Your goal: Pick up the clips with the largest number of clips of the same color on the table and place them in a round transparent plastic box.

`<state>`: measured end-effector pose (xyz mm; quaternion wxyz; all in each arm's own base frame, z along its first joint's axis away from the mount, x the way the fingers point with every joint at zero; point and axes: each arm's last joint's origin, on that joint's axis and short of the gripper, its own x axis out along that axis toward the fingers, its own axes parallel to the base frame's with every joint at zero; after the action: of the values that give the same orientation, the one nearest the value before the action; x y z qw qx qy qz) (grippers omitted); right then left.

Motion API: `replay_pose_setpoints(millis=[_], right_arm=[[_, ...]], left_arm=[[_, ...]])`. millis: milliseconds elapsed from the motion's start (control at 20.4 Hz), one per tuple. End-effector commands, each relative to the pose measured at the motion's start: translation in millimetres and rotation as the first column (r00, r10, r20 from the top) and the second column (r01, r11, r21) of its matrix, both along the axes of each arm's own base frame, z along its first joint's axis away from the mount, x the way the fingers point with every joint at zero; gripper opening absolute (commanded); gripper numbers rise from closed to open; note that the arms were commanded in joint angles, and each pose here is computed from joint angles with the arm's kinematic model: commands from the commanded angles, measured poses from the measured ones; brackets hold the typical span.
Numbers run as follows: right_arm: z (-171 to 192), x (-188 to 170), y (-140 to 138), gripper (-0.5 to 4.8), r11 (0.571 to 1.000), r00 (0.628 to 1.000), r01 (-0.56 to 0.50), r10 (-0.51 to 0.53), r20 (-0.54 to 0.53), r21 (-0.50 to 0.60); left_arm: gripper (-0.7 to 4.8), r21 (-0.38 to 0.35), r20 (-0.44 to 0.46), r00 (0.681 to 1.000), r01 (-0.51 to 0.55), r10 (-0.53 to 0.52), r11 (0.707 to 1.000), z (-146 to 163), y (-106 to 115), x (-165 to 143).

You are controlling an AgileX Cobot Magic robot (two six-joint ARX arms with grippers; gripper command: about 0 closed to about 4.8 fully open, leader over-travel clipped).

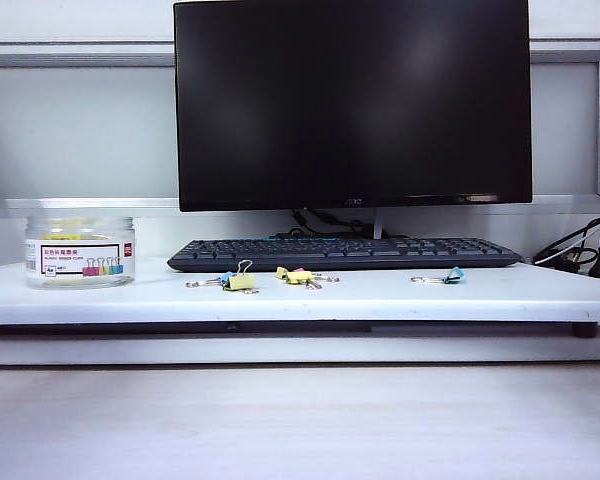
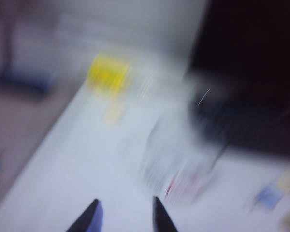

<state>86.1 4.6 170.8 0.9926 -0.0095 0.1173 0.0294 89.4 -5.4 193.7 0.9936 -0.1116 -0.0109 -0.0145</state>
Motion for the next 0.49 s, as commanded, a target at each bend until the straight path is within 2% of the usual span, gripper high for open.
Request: replay_pose_setpoints(millis=[49,147,294,442,491], right_arm=[[11,1,4,-0.06,0.987,0.987,-0.134,0.124,0.105,0.093],[17,1,6,-0.05,0.972,0.975,-0.179,0.154,0.16,0.151],[23,1,7,-0.05,0.943,0.963,-0.222,0.172,0.208,0.249],[24,1,8,-0.05,0.931,0.956,-0.254,0.201,0.213,0.26],[24,1,8,-0.05,0.931,0.956,-0.254,0.201,0.212,0.262]], left_arm=[[1.45,-0.032,0.101,0.994,0.045,-0.042,0.998,24,-1,-7],[1.53,-0.089,0.13,0.987,0.111,-0.099,0.99,34,-2,-10],[1.53,-0.073,0.15,0.957,0.262,-0.249,0.962,43,-6,-15],[1.54,-0.068,0.118,0.93,0.358,-0.349,0.931,47,-9,-19],[1.57,-0.095,0.091,0.925,0.378,-0.37,0.921,47,-9,-21]])
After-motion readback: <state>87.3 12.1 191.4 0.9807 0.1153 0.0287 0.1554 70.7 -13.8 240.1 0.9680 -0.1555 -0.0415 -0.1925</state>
